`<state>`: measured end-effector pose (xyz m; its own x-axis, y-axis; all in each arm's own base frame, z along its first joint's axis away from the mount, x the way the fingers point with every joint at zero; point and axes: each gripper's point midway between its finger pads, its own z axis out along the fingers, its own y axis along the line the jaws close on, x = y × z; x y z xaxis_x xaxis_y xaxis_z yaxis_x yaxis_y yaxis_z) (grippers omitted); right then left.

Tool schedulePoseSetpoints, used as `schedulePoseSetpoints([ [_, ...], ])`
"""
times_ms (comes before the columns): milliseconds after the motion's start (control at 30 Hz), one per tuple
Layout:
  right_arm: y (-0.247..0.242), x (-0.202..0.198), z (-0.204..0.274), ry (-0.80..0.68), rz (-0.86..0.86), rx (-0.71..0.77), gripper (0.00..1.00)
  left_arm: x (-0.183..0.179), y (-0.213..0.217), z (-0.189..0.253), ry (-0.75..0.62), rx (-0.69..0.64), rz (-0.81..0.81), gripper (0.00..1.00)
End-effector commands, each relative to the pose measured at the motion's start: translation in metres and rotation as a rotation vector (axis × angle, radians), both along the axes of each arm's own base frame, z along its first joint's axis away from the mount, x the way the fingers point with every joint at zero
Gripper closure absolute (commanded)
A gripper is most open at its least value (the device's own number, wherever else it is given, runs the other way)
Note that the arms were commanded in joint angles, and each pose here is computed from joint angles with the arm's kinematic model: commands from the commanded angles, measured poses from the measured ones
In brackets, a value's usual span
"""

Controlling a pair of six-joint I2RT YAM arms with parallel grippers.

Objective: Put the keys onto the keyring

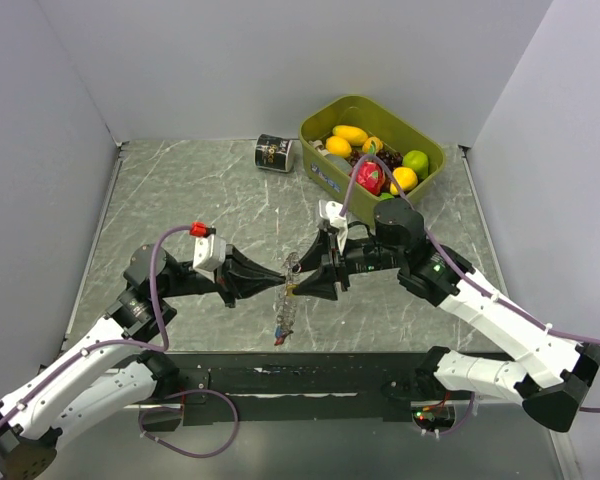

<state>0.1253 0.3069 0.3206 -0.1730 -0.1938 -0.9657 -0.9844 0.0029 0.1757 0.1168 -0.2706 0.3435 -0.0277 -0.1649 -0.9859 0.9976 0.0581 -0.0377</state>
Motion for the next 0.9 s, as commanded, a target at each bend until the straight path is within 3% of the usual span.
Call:
schedulePoseSetpoints([
  [0, 0.005, -0.001, 0.023, -0.021, 0.032, 0.062, 0.56, -0.007, 0.004, 0.04, -0.096, -0.087, -0.016, 0.99],
  [200, 0.007, -0.003, 0.017, -0.001, 0.052, 0.051, 0.93, -0.005, 0.007, 0.044, -0.104, -0.102, 0.016, 0.99],
  [267, 0.007, -0.004, 0.014, 0.005, 0.056, 0.04, 0.98, -0.006, 0.009, 0.046, -0.112, -0.11, 0.022, 0.99],
  [867, 0.012, 0.001, -0.007, 0.043, 0.065, -0.022, 1.0, -0.01, 0.01, 0.056, -0.128, -0.145, 0.008, 0.99],
])
